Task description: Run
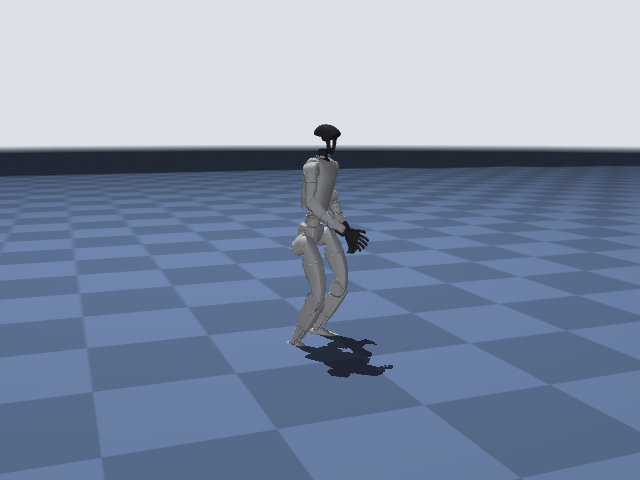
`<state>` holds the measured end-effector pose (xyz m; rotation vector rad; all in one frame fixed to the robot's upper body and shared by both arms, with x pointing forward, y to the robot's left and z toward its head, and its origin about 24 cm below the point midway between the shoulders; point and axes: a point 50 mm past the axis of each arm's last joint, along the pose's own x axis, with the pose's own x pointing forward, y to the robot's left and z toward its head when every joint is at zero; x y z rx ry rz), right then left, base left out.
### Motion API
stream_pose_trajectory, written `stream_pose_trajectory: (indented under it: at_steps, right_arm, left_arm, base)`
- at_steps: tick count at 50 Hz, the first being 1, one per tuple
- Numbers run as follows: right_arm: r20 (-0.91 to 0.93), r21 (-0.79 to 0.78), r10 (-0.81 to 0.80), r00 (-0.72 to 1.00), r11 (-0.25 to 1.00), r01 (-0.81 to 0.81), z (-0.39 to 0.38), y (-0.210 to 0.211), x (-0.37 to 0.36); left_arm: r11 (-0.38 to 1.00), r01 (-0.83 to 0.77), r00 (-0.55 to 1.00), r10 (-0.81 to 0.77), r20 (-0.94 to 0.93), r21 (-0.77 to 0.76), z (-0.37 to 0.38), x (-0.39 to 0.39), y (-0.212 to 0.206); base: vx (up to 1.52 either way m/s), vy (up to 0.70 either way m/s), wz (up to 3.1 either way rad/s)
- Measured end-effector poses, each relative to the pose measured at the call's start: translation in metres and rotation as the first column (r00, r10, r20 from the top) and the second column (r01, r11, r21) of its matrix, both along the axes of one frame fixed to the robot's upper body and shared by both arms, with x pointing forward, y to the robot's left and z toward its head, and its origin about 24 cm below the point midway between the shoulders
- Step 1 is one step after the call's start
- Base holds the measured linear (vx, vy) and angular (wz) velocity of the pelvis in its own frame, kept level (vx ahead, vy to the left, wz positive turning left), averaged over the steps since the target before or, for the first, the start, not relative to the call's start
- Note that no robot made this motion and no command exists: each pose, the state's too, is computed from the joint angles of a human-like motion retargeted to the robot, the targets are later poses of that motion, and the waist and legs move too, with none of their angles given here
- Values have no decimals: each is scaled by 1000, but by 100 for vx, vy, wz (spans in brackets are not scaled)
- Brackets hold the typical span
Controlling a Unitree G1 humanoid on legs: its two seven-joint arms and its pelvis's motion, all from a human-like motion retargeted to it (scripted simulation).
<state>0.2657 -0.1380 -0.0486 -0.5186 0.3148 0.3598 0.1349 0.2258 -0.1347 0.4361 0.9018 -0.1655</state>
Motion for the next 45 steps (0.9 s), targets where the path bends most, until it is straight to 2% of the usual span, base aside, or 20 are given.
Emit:
stream_pose_trajectory:
  at_steps: [2, 5, 8, 11, 16, 20, 25, 28, 30, 32, 35, 41, 45]
  right_arm:
    - [125, 71, -25, 992, 997, 16, 29, -5, 10]
    - [174, 126, -59, 983, 991, 37, 40, -15, 0]
    - [71, 131, -80, 994, 989, 71, 22, -31, -23]
    - [-98, 126, -93, 991, 986, 105, -10, -37, -61]
    - [-141, 134, -56, 988, 988, 75, -10, -53, -78]
    - [-74, 200, -19, 997, 979, 34, 9, -53, -85]
    - [219, 249, -67, 973, 968, 10, 68, -49, -79]
    - [424, 250, -157, 892, 967, 51, 102, -47, -71]
    - [527, 292, -217, 821, 954, 65, 121, -40, -62]
    - [571, 343, -236, 786, 939, 33, 132, -31, -56]
    - [528, 399, -213, 822, 917, -19, 127, -16, -51]
    - [404, 350, -122, 906, 936, -30, 93, -13, -56]
    - [350, 301, -136, 927, 953, 26, 76, -27, -58]
  left_arm:
    - [997, 27, 994, -19, 105, -68, 14, 8, -10]
    - [985, 75, 965, -32, 261, -157, 39, 16, -24]
    - [966, 101, 926, -3, 378, -240, 64, 19, -30]
    - [941, 119, 912, 22, 411, -316, 76, 6, -41]
    - [943, 200, 854, -35, 519, -267, 104, 20, -31]
    - [952, 236, 815, -83, 574, -197, 121, 26, -24]
    - [982, 183, 737, -105, 667, -48, 144, 42, -6]
    - [993, 36, 672, -107, 733, 112, 155, 56, 17]
    - [983, -79, 635, -79, 768, 166, 156, 61, 30]
    - [983, -107, 635, -49, 771, 151, 151, 52, 30]
    - [996, -42, 652, -34, 757, 81, 147, 38, 18]
    - [993, 114, 670, -59, 740, -24, 146, 37, -8]
    - [985, 154, 703, -56, 709, -75, 138, 42, -18]
  base:
    - [3, 0, 2]
    - [7, 2, 5]
    - [7, 5, 1]
    - [-9, 9, 13]
    - [-1, 10, -32]
    - [-10, 9, -52]
    - [-12, 6, -79]
    - [-8, -2, -90]
    - [-1, -9, -109]
    - [6, -14, -68]
    - [9, -17, 16]
    - [0, -11, 21]
    - [3, -8, -28]
